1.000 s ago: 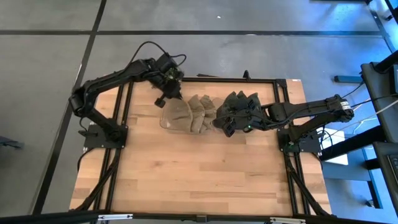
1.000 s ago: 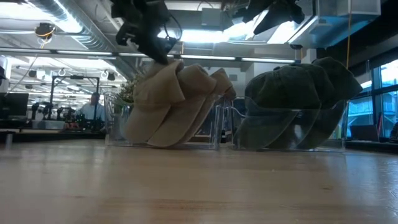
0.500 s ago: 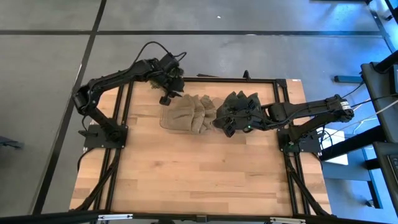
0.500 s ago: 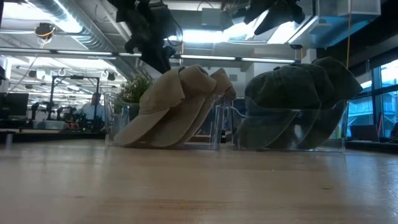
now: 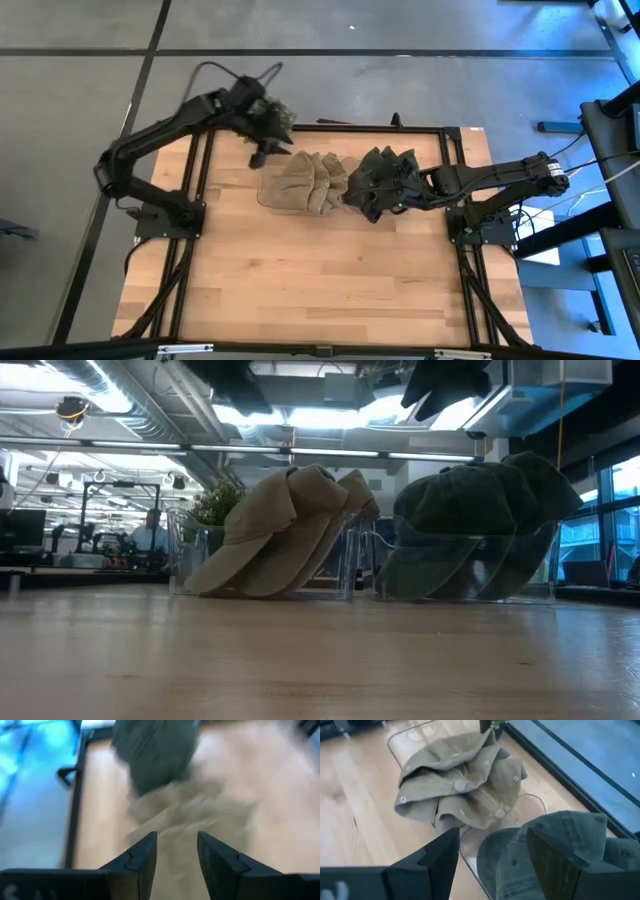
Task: Pick & Place hat
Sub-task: Return to Home Position
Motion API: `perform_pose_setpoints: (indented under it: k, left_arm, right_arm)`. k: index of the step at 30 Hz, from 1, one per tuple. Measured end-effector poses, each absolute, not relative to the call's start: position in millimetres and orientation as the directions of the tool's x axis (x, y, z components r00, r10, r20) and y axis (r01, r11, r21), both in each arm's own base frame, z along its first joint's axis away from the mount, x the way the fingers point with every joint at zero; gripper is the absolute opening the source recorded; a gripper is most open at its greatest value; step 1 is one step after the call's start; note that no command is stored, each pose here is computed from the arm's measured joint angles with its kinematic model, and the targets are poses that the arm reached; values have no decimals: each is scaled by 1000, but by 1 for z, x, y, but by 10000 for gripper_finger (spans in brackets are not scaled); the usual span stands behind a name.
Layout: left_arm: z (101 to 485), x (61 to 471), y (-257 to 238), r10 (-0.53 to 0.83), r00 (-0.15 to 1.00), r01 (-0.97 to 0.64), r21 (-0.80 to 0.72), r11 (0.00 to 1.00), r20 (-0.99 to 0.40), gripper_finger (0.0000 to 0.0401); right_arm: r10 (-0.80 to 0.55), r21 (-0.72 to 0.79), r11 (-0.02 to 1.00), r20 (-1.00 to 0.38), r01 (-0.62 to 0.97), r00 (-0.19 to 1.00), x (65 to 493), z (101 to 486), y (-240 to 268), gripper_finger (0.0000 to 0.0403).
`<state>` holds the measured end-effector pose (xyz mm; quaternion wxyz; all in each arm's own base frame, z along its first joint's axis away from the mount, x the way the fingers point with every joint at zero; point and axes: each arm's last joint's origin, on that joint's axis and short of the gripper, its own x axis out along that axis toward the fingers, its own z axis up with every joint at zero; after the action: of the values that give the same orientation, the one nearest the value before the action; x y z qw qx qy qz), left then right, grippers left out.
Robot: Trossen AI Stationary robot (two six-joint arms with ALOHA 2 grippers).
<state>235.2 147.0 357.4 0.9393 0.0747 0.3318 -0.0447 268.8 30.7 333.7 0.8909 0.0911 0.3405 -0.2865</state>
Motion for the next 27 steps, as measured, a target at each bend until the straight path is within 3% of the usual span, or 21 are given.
perform_pose_setpoints:
  k: [6, 12, 19, 27]
  left_arm:
    - [386, 193, 112, -137, 864, 127, -52, 990, -485, 137]
    - [386, 153, 69, -2, 961, -16, -65, 998, -278, 138]
    - [353, 112, 30, 69, 997, -61, -171, 983, 41, 135]
    - [297, 105, 15, 164, 979, -130, -249, 960, 119, 138]
  right_arm:
    - [-443, -58, 837, -654, 543, 613, 261, 333, 41, 232]
    - [-368, 46, 866, -614, 498, 698, 217, 321, 46, 232]
    - [-145, 249, 934, -393, 256, 908, 162, 329, 44, 232]
    - [150, 338, 937, -177, -83, 973, 127, 303, 42, 232]
